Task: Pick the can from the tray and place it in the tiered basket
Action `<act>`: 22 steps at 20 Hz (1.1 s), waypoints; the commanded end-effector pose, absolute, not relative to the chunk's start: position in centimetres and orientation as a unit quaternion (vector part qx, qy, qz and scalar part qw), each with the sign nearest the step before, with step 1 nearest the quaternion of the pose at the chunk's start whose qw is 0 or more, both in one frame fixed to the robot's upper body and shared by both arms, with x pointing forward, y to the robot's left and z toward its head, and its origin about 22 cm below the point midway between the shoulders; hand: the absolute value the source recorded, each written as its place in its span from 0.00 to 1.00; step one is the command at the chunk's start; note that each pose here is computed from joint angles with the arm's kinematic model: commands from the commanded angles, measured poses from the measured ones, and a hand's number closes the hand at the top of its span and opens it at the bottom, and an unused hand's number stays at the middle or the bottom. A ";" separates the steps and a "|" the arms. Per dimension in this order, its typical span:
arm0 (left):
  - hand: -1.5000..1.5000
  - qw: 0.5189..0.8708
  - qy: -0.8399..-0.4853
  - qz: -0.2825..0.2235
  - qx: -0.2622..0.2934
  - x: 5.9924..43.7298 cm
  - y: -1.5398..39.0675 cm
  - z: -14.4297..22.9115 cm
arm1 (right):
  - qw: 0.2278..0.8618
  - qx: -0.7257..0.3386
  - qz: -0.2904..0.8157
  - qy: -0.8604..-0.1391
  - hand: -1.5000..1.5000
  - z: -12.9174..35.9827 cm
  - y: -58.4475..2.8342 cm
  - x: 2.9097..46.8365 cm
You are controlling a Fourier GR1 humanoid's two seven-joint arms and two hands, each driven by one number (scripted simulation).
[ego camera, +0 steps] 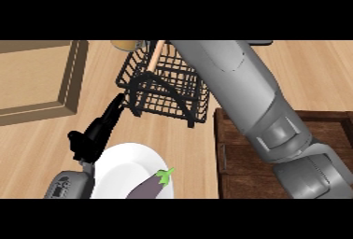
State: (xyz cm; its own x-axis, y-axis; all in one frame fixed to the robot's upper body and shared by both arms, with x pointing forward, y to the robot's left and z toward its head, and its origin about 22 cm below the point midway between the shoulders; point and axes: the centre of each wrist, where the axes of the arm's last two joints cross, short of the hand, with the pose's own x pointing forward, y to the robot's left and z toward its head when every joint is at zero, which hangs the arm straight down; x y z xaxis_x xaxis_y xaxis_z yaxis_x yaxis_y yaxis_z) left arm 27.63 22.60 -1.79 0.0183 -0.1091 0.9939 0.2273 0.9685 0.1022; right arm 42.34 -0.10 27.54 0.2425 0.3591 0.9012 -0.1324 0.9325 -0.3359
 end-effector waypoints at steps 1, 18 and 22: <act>0.50 0.711 -0.690 -0.125 -0.054 26.8 22.7 -2.4 | 0.785 -0.099 0.093 -0.604 0.00 26.4 0.3 42.5; 0.50 0.722 -0.687 -0.083 -0.016 25.0 24.1 -3.6 | 0.644 -0.247 -0.141 -0.711 0.00 30.1 -18.3 41.6; 0.50 0.726 -0.684 -0.073 -0.012 25.9 25.1 -3.0 | 0.645 -0.248 -0.132 -0.711 0.00 29.2 -24.2 38.3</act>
State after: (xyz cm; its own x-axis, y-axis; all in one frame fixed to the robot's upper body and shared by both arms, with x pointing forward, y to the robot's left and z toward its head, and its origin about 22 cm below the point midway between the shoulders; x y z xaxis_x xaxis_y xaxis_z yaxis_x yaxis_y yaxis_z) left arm 25.52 25.28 -2.90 0.0366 -0.1018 0.9941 0.1272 0.9872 0.0964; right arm 41.27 -19.82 29.09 -0.0207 0.1612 0.9867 0.5207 0.8443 -0.1270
